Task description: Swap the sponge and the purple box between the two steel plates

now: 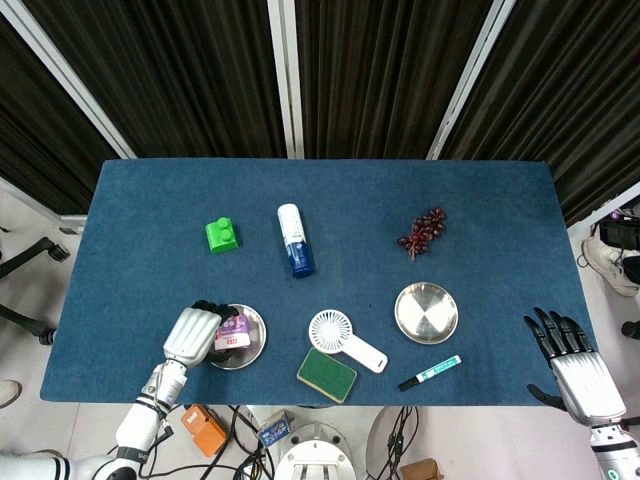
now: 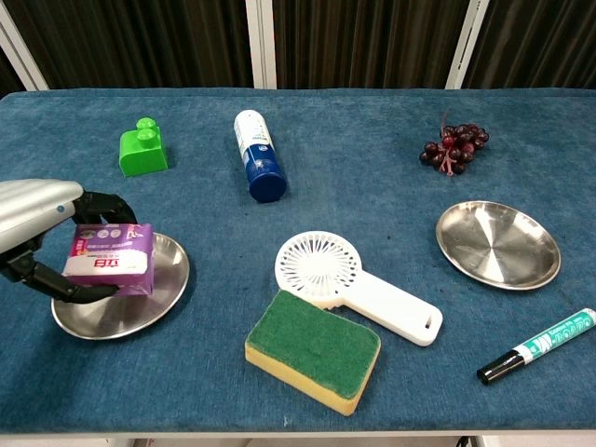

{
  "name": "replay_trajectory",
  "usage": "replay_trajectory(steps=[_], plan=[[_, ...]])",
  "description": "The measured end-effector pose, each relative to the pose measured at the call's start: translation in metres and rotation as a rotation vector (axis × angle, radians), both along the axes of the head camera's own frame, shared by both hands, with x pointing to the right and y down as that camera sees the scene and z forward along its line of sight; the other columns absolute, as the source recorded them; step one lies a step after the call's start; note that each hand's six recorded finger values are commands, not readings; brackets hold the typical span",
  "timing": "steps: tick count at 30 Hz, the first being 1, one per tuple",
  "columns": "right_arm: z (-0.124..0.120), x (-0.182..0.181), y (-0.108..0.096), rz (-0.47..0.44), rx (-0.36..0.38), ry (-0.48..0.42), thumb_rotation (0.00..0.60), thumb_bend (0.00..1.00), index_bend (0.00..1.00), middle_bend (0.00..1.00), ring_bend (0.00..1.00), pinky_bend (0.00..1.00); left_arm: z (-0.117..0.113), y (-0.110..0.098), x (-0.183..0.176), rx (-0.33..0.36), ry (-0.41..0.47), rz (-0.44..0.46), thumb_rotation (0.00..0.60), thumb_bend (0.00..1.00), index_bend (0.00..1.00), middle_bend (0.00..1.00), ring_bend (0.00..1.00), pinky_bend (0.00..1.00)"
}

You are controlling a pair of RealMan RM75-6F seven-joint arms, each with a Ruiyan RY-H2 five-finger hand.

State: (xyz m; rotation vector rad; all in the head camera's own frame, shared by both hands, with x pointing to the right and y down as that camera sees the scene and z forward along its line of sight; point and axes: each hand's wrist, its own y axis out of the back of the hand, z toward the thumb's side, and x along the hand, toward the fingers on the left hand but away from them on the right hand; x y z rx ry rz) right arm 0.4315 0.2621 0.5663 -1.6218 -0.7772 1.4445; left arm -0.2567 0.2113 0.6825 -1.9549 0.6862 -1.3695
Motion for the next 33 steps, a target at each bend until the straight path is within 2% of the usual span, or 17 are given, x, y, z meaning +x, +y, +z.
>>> replay_trajectory(steps=[4,9,14,17,23,28,33], plan=[[0.003,-0.006,0.001,-0.024,0.001,-0.004,0.600,0.23,0.00,0.00,0.00,0.13,-0.002,0.002,-0.008,-0.012,-0.019,0.009,0.550,0.13,0.30,0.29,0.24,0.29],[0.007,-0.015,0.003,-0.058,-0.012,-0.015,0.600,0.23,0.00,0.00,0.00,0.13,-0.007,0.004,-0.018,-0.033,-0.059,0.021,0.542,0.04,0.23,0.21,0.17,0.29],[0.009,-0.023,0.003,-0.086,-0.015,-0.038,0.600,0.23,0.00,0.00,0.00,0.13,-0.011,0.003,-0.022,-0.047,-0.077,0.032,0.528,0.03,0.22,0.17,0.14,0.29],[0.010,-0.035,0.000,-0.139,-0.011,-0.059,0.600,0.23,0.00,0.00,0.00,0.13,-0.021,0.000,-0.020,-0.022,-0.055,0.033,0.525,0.05,0.22,0.17,0.14,0.29],[0.015,-0.087,-0.016,-0.327,-0.037,-0.108,0.600,0.23,0.00,0.00,0.00,0.11,-0.062,-0.017,-0.029,0.101,-0.016,0.000,0.523,0.05,0.22,0.17,0.14,0.29],[0.021,-0.145,-0.024,-0.521,-0.093,-0.128,0.600,0.23,0.00,0.00,0.00,0.02,-0.089,-0.030,-0.069,0.188,-0.072,-0.092,0.522,0.08,0.22,0.17,0.14,0.29],[0.028,-0.195,-0.023,-0.711,-0.142,-0.101,0.600,0.23,0.00,0.00,0.00,0.00,-0.100,-0.037,-0.112,0.266,-0.156,-0.170,0.519,0.10,0.22,0.17,0.14,0.28]])
